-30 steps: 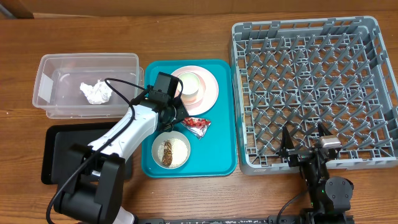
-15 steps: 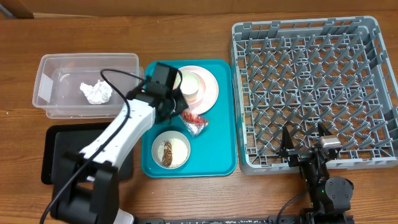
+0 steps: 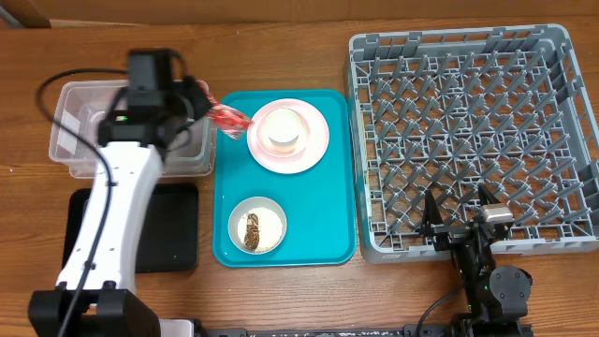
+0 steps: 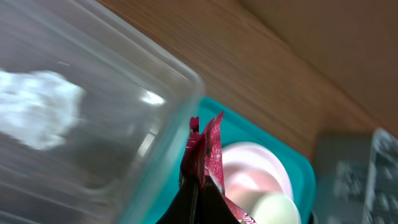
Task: Sort waste into correct bins and load items into the dishwasher
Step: 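Carry the wrapper left and release it into the clear bin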
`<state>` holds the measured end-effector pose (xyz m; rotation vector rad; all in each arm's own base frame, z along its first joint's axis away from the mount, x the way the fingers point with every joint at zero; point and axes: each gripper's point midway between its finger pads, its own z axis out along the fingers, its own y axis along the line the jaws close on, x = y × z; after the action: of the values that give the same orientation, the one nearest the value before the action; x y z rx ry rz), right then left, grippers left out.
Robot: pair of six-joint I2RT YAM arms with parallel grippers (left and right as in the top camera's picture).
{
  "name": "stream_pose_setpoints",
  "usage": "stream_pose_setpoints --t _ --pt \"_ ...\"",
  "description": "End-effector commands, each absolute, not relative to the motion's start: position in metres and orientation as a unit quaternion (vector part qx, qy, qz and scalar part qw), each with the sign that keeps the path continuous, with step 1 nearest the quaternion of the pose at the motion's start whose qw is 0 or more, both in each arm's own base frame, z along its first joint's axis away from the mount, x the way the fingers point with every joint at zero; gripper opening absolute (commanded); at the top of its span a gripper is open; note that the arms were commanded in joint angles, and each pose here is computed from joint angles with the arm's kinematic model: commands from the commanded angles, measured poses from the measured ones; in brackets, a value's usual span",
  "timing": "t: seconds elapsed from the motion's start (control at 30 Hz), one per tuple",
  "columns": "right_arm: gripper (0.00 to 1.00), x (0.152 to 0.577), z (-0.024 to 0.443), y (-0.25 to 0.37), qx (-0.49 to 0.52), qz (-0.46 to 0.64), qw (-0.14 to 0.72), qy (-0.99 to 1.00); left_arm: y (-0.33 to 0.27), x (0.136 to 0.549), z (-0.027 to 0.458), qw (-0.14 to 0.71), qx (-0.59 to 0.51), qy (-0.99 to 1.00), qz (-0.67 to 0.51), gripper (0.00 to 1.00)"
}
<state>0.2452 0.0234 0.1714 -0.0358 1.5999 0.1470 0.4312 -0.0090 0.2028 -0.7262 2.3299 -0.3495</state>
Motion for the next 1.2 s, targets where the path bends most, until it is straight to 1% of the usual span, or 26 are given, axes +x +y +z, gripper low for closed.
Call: stream_pose_setpoints --t 0.0,0.17,0.33,0.43,0.57,0.67,0.7,0.77,0.83,0.87,0.93,0.97,1.03,1.17 --pt "1.00 0.246 0.170 0.021 -0.010 0.063 0.697 0.714 0.043 0.433 0.211 0.357 -0.318 0.874 -0.090 0.04" --pt "1.00 0.246 0.170 0.021 -0.010 0.063 0.697 0.714 0.085 0.434 0.196 0.355 -0.360 0.862 -0.047 0.04" --pt "1.00 0.246 0.170 0.021 -0.010 0.063 0.697 0.714 0.090 0.453 0.169 0.347 -0.362 0.864 -0.043 0.04" --pt "1.00 0.246 0.170 0.021 -0.010 0.063 0.697 0.715 0.101 0.462 0.146 0.341 -0.372 0.863 -0.016 0.04" --pt "1.00 0.246 0.170 0.021 -0.010 0.063 0.697 0.714 0.112 0.461 0.126 0.327 -0.382 0.864 0.020 0.04" --pt "1.00 0.246 0.170 0.021 -0.010 0.063 0.697 0.714 0.112 0.459 0.122 0.319 -0.382 0.867 0.023 0.04" --pt "1.00 0.246 0.170 0.021 -0.010 0.063 0.697 0.714 0.112 0.459 0.122 0.319 -0.382 0.867 0.023 0.07" --pt "1.00 0.246 0.170 0.021 -0.010 0.063 0.697 0.715 0.113 0.460 0.124 0.324 -0.382 0.865 0.022 0.22" --pt "1.00 0.246 0.170 0.021 -0.010 0.063 0.697 0.714 0.113 0.462 0.128 0.329 -0.378 0.865 0.021 0.32" --pt "1.00 0.246 0.170 0.021 -0.010 0.063 0.697 0.714 0.111 0.463 0.132 0.333 -0.368 0.868 0.020 0.40" --pt "1.00 0.246 0.170 0.021 -0.010 0.063 0.697 0.715 0.106 0.466 0.144 0.341 -0.347 0.874 0.007 0.51" --pt "1.00 0.246 0.170 0.021 -0.010 0.063 0.697 0.714 0.100 0.468 0.152 0.345 -0.333 0.878 -0.005 0.54" --pt "1.00 0.246 0.170 0.021 -0.010 0.063 0.697 0.715 0.085 0.467 0.170 0.347 -0.304 0.886 -0.037 0.57" --pt "1.00 0.246 0.170 0.021 -0.010 0.063 0.697 0.714 0.039 0.445 0.200 0.320 -0.260 0.901 -0.131 0.53"
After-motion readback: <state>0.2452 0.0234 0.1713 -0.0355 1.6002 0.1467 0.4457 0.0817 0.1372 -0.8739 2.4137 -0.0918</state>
